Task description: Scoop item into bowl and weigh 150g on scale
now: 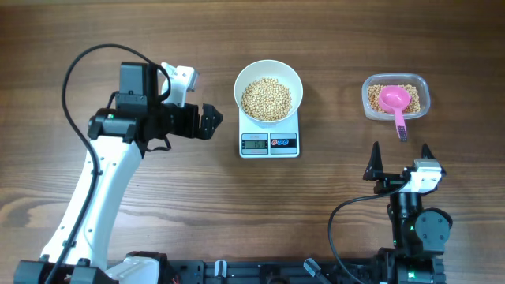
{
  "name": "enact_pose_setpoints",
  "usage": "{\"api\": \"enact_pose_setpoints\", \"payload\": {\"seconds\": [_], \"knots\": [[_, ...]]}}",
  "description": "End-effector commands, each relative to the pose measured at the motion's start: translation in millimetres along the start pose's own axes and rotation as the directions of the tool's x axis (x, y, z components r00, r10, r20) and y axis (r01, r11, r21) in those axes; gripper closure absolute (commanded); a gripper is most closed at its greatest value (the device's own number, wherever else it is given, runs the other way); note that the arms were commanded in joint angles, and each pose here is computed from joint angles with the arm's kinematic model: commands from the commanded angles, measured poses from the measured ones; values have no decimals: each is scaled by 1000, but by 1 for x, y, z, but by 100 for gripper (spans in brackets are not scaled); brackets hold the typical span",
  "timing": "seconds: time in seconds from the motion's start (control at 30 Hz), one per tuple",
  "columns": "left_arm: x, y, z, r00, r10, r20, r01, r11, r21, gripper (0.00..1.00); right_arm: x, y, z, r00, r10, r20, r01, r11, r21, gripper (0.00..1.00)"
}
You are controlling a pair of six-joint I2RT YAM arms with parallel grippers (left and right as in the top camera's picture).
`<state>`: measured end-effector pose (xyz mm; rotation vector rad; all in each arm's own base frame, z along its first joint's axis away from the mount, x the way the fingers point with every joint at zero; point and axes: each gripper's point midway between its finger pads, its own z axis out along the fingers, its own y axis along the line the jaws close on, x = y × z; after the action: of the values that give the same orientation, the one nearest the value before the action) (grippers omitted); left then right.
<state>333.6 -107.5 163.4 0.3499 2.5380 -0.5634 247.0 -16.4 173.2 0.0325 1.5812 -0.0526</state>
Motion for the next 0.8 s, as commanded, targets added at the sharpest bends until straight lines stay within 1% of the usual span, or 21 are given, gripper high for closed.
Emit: {"api": "enact_pose_setpoints", "payload": {"seconds": [0.0,0.17,0.33,0.77], "knots": [[-9,-11,-4,996,68,53,-68,998,0,0,-3,-2,-1,1000,-13,15,13,1000,12,0],[-10,-24,-4,993,98,59,-100,995,18,0,-3,-2,-1,1000,-12,15,12,1000,12,0],[-14,-41,-8,990,114,86,-122,988,96,0,-3,-2,-1,1000,-13,15,13,1000,12,0],[-4,-37,-8,991,111,75,-116,991,69,0,-3,-2,-1,1000,-13,15,13,1000,12,0]]}}
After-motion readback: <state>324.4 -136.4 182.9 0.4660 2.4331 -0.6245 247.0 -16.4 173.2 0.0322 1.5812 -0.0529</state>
